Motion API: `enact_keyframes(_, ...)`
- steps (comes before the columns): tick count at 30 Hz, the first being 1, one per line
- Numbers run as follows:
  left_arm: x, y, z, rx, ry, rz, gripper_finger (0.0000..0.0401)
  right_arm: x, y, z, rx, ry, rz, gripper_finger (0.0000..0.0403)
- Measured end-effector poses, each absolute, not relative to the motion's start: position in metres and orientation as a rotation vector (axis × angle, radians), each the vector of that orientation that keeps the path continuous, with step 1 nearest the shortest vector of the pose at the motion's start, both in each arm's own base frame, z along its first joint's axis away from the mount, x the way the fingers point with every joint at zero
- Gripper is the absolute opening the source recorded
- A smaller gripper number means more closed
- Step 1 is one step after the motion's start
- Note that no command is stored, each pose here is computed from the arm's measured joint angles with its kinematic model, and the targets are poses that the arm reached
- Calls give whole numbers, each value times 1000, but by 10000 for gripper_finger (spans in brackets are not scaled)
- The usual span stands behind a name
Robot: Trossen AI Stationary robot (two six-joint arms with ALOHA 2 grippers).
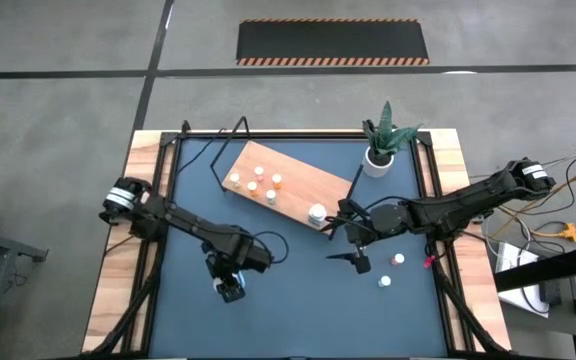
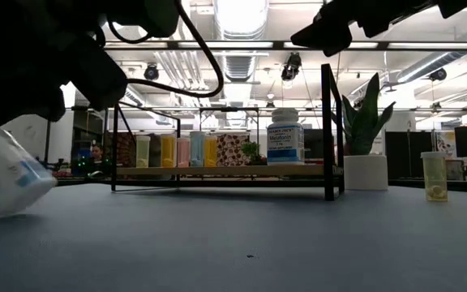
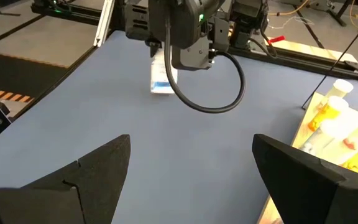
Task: Pick and place medicine bottles onto shelf by color
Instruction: Put the white pill bottle on the shelf
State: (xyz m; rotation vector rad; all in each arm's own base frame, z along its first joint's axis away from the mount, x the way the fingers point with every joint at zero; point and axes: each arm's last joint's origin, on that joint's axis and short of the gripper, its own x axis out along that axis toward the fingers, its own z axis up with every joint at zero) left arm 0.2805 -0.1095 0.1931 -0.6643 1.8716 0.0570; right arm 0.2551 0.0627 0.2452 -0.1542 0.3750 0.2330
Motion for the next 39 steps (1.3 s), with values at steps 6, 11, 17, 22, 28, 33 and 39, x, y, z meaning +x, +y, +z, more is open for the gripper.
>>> enact_keyframes(6,282,-104,193,-640,1860,12,262,255,63,245,-152,381,233,327)
enact_keyframes(11,287,-106,200,-614,1832,-42,280,254,62,243,-144,397,231,327)
enact_keyframes(17,280,-124,206,-348,1747,-81,276,254,63,243,-141,406,232,327)
enact_keyframes(22,261,-148,195,-189,1730,-97,276,254,63,242,-136,410,232,327)
enact_keyframes(28,253,-156,178,-125,1659,1,276,254,63,242,-133,410,231,327)
enact_keyframes(33,251,-151,172,-110,1640,69,259,254,63,242,-132,411,231,327)
enact_keyframes(39,254,-154,167,-135,1584,35,190,254,63,242,-132,410,231,327)
